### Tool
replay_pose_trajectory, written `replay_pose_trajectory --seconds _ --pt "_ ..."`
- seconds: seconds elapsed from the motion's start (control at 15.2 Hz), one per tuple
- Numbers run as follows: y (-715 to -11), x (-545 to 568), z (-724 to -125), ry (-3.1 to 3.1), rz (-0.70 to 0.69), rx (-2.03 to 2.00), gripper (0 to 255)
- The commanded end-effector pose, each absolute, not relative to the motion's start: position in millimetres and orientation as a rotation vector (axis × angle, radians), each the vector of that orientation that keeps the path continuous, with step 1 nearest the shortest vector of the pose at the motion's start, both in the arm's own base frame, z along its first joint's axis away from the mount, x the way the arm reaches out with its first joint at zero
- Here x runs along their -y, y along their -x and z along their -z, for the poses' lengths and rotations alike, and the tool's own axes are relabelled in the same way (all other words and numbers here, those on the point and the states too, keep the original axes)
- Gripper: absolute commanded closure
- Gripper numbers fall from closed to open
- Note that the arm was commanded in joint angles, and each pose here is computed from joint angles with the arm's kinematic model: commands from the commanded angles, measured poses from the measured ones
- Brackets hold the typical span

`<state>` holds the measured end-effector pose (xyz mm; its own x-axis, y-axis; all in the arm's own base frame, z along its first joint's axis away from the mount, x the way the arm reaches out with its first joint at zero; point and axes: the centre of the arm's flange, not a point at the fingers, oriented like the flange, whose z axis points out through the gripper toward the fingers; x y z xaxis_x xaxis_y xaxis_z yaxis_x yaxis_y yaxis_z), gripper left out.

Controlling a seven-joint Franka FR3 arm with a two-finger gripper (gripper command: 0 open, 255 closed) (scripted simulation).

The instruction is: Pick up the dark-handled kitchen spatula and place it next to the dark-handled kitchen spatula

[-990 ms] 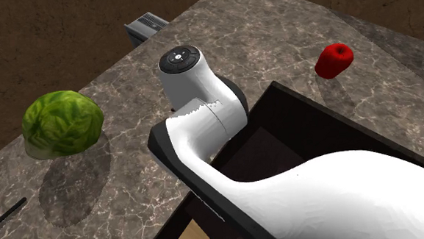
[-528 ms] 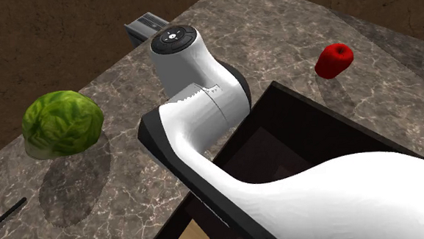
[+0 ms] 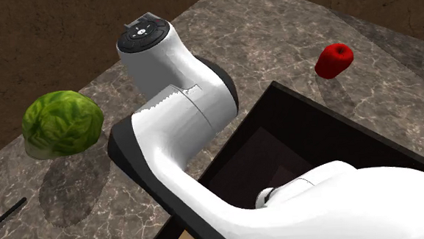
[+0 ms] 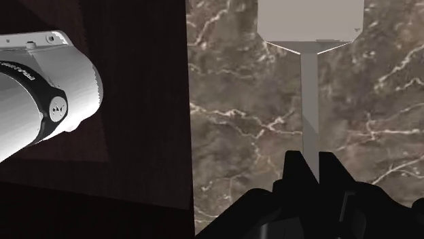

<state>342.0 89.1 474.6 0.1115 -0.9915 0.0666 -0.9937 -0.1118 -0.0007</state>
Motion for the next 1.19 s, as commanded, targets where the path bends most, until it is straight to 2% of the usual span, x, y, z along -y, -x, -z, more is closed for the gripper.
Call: replay_pose_trajectory --seconds 0.0,1.12 --pt "-345 -115 -474 -2.308 -0.077 2.065 255" --pt "-367 -338 -475 -2.308 -0.077 2.065 255"
